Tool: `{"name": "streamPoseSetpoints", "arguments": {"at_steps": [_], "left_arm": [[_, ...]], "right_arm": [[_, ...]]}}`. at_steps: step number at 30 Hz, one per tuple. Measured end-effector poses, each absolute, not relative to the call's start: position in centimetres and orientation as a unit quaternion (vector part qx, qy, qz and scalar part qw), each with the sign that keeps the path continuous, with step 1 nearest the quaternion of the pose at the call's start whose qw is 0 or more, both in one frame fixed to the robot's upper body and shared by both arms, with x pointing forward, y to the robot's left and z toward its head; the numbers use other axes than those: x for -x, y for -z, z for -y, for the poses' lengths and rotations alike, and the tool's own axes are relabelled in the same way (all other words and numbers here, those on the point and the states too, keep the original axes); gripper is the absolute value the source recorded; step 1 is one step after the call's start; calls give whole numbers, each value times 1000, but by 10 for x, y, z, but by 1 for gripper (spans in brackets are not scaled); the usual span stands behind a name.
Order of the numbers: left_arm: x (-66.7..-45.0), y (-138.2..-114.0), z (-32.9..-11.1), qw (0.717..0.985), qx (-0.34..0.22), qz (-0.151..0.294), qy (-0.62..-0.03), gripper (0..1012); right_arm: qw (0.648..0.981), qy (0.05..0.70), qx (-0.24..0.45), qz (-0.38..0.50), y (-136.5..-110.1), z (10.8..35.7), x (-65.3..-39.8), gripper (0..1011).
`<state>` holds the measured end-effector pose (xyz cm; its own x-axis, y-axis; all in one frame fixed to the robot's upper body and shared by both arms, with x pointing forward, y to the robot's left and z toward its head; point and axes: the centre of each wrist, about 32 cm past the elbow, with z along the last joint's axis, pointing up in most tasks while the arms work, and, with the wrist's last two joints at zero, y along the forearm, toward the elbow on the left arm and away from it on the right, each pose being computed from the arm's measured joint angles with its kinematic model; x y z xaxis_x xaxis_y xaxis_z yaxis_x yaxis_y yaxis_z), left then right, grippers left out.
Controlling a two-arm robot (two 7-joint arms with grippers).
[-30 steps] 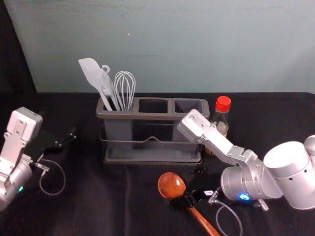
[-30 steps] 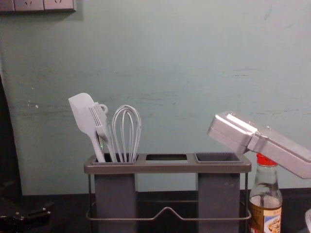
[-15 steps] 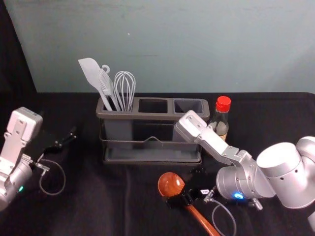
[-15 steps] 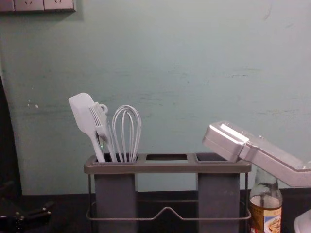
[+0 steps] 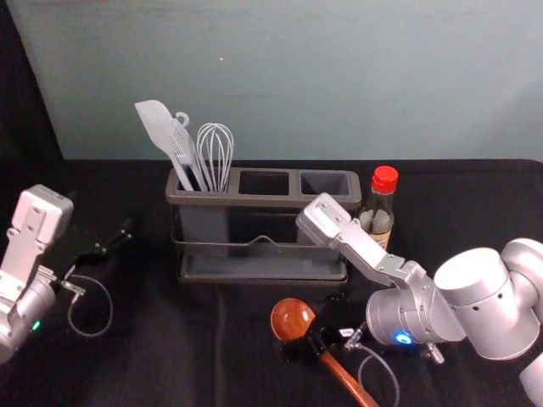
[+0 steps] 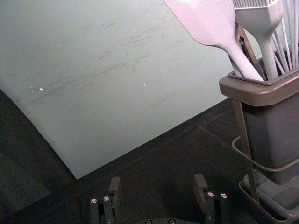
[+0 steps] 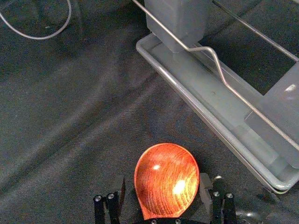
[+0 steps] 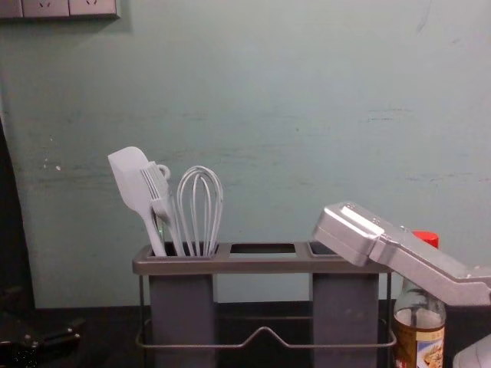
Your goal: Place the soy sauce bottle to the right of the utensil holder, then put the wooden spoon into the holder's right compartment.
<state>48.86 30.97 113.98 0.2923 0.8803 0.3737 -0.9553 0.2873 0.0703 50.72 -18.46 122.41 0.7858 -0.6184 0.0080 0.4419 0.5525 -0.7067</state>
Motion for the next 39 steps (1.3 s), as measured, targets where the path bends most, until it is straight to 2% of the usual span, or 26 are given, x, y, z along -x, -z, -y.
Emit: {"name": "streamPoseSetpoints", "arguments": {"at_steps": [39], "left_arm": [[-489,-1140,-310,791,-141,132,-580,1012]], "right_arm": [[868,298,383,-102,-1220,173,-510,1000]]}}
